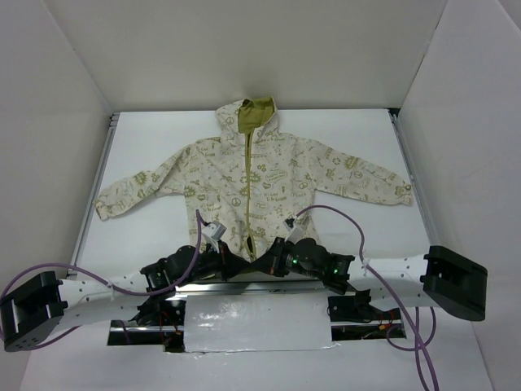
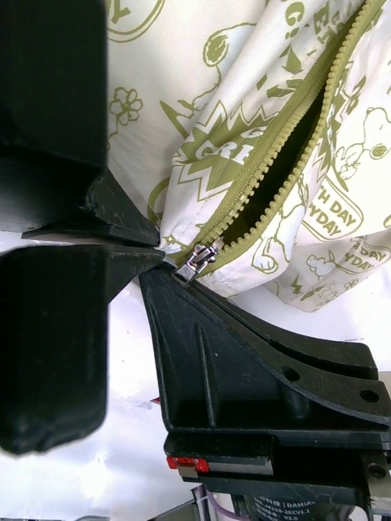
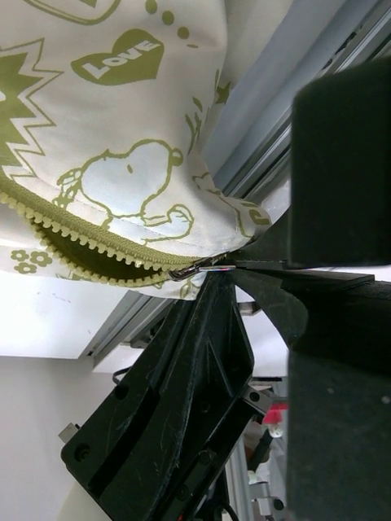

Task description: Zip up the jacket

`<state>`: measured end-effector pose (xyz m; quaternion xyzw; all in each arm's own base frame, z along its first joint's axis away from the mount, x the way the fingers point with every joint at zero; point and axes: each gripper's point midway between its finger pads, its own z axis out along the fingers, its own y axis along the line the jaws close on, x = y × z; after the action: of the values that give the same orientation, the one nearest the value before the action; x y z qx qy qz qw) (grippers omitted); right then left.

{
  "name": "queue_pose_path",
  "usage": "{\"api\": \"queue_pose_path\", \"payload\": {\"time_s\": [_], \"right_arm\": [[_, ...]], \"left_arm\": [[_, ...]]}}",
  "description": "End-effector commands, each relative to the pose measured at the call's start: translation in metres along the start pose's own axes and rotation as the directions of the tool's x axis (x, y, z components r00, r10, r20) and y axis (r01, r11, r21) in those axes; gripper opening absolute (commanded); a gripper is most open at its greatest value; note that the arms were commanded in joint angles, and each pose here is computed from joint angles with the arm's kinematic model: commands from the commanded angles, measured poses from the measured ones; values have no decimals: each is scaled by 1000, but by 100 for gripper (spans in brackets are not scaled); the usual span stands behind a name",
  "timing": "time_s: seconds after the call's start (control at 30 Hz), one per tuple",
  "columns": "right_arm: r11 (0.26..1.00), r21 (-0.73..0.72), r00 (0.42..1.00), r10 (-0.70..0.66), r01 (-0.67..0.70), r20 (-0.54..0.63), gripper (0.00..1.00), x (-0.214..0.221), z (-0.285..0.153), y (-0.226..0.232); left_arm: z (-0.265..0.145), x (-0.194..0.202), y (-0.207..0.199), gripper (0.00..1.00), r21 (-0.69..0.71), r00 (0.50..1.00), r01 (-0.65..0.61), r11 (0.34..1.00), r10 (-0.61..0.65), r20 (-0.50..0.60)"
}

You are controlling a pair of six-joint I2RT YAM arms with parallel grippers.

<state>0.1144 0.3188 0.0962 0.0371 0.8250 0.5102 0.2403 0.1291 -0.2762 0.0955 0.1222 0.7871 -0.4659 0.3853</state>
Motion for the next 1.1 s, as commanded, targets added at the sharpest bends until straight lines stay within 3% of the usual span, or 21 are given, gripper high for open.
{"api": "queue_pose_path", "payload": {"time_s": [0.0,0.27,0.73,1.07], "right_arm": [[1000,-28,995,-8,11,96,0,-26,-2,18],[997,-80,994,-2,11,105,0,-46,-7,32],[987,-29,979,163,-161,124,0,-72,2,37],[957,-192,953,251,-218,169,0,-92,-25,72]], "left_arm": [[1,-6,-16,0,71,999,-52,996,51,12],[0,6,-14,0,90,996,-81,993,84,-31],[4,17,-23,0,157,988,-114,981,129,-89],[8,28,-21,0,145,980,-130,981,150,-134]]}}
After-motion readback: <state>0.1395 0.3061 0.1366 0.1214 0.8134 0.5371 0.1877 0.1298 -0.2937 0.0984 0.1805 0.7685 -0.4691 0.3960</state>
